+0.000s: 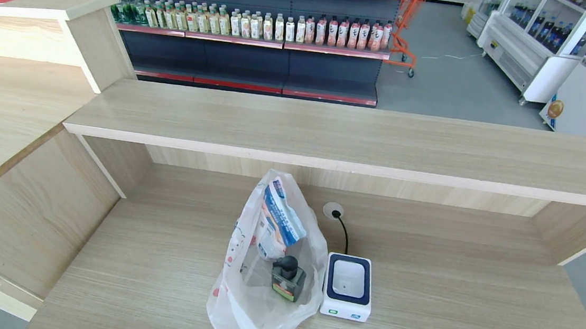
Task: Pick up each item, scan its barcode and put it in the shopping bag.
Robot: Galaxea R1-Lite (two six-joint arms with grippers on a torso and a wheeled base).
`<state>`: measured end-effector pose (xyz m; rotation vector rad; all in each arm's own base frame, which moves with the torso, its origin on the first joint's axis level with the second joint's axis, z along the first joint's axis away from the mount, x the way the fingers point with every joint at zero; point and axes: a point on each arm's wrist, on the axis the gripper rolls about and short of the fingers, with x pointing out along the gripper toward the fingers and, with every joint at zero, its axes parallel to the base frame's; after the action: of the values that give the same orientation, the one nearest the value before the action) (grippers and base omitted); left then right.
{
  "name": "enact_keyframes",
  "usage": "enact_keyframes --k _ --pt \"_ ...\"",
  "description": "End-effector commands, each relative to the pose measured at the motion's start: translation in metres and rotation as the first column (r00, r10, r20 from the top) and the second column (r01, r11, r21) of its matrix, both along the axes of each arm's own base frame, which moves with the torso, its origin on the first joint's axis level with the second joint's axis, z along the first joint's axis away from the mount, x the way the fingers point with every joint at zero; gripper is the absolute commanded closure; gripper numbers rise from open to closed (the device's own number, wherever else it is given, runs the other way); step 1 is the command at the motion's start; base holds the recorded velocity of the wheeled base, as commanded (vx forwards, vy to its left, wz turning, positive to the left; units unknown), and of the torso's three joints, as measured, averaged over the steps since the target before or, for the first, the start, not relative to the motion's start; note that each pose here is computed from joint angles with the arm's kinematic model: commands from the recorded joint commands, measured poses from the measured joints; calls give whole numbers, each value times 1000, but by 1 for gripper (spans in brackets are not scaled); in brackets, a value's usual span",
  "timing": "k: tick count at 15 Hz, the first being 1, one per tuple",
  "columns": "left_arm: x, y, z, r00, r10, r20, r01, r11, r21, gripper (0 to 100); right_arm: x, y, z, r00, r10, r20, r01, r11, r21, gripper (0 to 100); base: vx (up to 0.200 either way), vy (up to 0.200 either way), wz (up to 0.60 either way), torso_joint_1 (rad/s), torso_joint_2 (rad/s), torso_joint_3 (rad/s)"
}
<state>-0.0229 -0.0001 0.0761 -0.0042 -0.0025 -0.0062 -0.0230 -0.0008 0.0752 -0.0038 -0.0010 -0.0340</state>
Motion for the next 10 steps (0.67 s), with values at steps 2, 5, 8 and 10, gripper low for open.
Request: enact_keyframes --k 2,5,8,10 --pt "0 0 0 1000 0 1 0 1000 0 0 0 0 0 1000 0 -3 0 1000 -1 100 0 0 0 0 0 0" --pt "0 0 0 1000 0 1 0 1000 0 0 0 0 0 1000 0 -3 0 1000 -1 100 0 0 0 0 0 0" --pt "0 0 0 1000 0 1 0 1000 0 0 0 0 0 1000 2 -3 -2 1000 -1 100 0 0 0 0 0 0" --pt "0 0 0 1000 0 1 0 1000 0 0 0 0 0 1000 0 -3 0 1000 -1 100 0 0 0 0 0 0"
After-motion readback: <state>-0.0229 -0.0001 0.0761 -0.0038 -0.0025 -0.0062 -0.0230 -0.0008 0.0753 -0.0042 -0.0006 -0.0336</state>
